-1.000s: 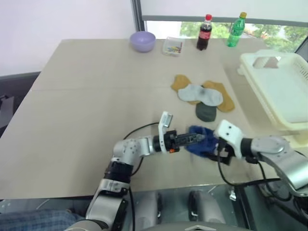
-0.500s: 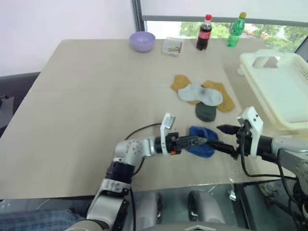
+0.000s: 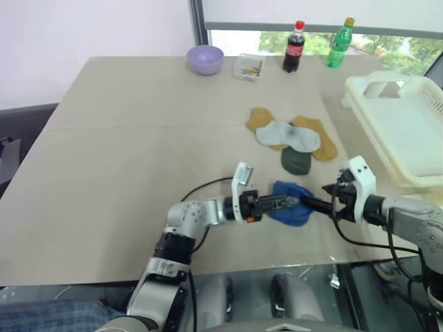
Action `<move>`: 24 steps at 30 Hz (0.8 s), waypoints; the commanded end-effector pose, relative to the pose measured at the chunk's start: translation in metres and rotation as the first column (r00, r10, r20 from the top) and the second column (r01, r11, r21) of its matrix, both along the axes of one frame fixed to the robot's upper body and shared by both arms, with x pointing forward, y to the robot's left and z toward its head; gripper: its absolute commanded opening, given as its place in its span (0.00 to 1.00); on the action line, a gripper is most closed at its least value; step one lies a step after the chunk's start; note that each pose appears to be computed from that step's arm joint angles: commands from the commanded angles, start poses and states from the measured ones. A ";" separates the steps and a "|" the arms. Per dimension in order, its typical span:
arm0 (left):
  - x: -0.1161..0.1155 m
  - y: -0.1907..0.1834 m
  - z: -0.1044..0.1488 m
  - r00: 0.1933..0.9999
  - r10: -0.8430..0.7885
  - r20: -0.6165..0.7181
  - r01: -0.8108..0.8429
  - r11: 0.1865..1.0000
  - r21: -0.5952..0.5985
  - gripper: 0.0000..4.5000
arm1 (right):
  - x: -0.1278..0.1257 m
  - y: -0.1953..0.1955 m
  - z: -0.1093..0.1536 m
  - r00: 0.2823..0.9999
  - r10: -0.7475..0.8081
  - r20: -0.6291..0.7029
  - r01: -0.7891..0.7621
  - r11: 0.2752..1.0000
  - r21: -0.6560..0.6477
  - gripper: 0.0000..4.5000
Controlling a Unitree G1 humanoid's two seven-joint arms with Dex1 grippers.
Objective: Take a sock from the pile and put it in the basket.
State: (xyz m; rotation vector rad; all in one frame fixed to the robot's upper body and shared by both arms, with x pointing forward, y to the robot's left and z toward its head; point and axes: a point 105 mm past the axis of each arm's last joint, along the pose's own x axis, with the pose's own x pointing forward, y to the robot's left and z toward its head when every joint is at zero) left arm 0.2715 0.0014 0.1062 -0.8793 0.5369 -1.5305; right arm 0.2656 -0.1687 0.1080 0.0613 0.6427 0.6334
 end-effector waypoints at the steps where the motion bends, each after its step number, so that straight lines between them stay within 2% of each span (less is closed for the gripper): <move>1: -0.002 -0.002 0.001 1.000 -0.003 -0.003 0.003 1.000 -0.023 1.00 | -0.013 0.000 -0.006 0.994 -0.005 -0.105 0.014 0.997 0.081 0.99; 4: -0.002 -0.002 0.000 1.000 0.000 -0.001 0.000 1.000 -0.023 1.00 | -0.018 0.010 -0.013 0.982 -0.001 -0.189 0.041 0.977 0.210 0.99; 9: -0.001 0.000 -0.001 1.000 0.010 0.000 -0.010 1.000 -0.017 1.00 | -0.017 0.036 -0.023 0.971 0.013 -0.238 0.072 0.936 0.344 0.99; 12: -0.001 0.001 -0.001 1.000 0.014 0.002 -0.014 1.000 -0.015 1.00 | -0.013 0.048 -0.025 0.966 0.023 -0.257 0.086 0.910 0.406 0.81; 13: -0.001 0.002 0.000 1.000 0.015 0.003 -0.015 1.000 -0.015 1.00 | -0.012 0.050 -0.026 0.965 0.023 -0.263 0.089 0.909 0.407 0.72; 16: 0.000 0.003 0.000 1.000 0.018 0.005 -0.018 1.000 -0.015 1.00 | -0.011 0.053 -0.028 0.959 0.025 -0.281 0.101 0.898 0.428 0.40; 19: -0.001 0.006 0.000 1.000 0.022 0.021 -0.022 1.000 -0.008 1.00 | -0.010 0.053 -0.029 0.956 0.028 -0.292 0.111 0.886 0.449 0.04; 24: 0.003 0.023 0.002 0.982 0.084 0.167 -0.093 0.994 0.050 1.00 | -0.009 0.047 -0.029 0.954 0.013 -0.300 0.127 0.888 0.442 0.02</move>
